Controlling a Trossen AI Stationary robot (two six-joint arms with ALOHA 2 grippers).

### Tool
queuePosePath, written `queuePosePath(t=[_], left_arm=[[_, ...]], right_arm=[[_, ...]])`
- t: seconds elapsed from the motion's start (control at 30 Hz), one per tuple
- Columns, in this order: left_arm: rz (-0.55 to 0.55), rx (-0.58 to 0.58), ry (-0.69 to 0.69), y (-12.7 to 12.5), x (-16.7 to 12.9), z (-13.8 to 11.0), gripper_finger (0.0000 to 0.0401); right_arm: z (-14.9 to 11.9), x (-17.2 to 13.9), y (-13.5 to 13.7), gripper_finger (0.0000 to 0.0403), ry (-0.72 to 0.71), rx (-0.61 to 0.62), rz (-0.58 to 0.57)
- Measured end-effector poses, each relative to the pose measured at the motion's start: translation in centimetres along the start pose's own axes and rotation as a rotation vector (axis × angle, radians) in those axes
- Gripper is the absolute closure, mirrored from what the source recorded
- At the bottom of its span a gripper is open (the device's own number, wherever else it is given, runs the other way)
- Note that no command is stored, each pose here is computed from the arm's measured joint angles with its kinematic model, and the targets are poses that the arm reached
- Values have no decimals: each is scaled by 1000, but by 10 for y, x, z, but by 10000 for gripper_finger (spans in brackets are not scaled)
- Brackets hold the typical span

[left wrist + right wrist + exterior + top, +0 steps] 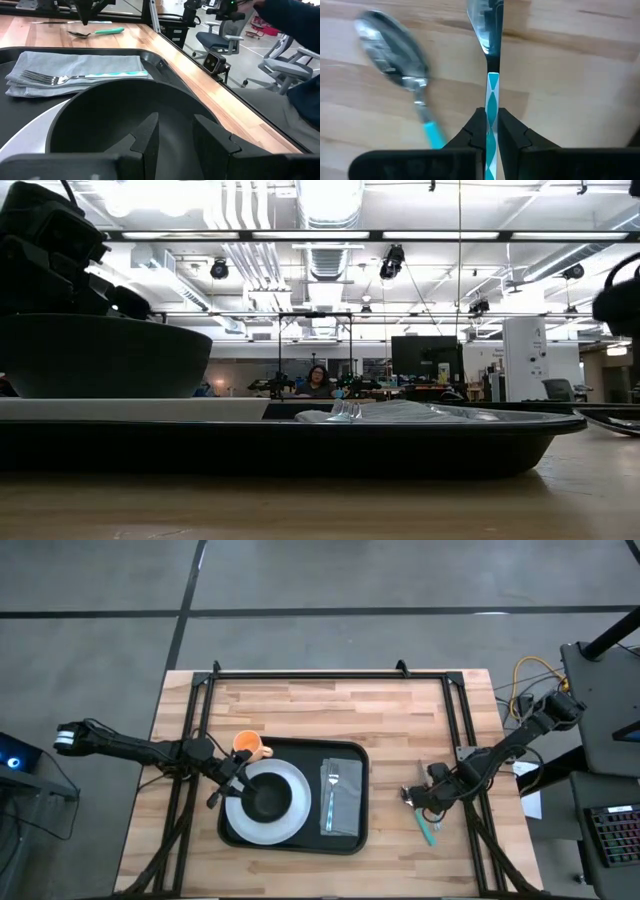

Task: Set up tray
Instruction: Put the knife on the right side of the napkin on the serving tray

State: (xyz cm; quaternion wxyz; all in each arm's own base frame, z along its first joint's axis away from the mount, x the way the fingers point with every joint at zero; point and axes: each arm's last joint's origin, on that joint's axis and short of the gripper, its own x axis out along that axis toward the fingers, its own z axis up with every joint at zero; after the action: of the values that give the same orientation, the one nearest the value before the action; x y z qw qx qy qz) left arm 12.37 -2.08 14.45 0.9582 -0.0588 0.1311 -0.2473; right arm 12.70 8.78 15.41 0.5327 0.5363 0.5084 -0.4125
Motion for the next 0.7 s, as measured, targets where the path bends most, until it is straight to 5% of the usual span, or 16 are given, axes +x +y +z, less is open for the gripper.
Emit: queuePosePath(t=[0.3, 0.7], left_arm=[[0, 0, 0, 0, 0, 0, 302], [0, 1, -1, 0, 0, 0, 303]], right_arm=[[-11, -25, 29, 390, -92, 79, 173], [-20, -33, 78, 390, -115, 156, 161]])
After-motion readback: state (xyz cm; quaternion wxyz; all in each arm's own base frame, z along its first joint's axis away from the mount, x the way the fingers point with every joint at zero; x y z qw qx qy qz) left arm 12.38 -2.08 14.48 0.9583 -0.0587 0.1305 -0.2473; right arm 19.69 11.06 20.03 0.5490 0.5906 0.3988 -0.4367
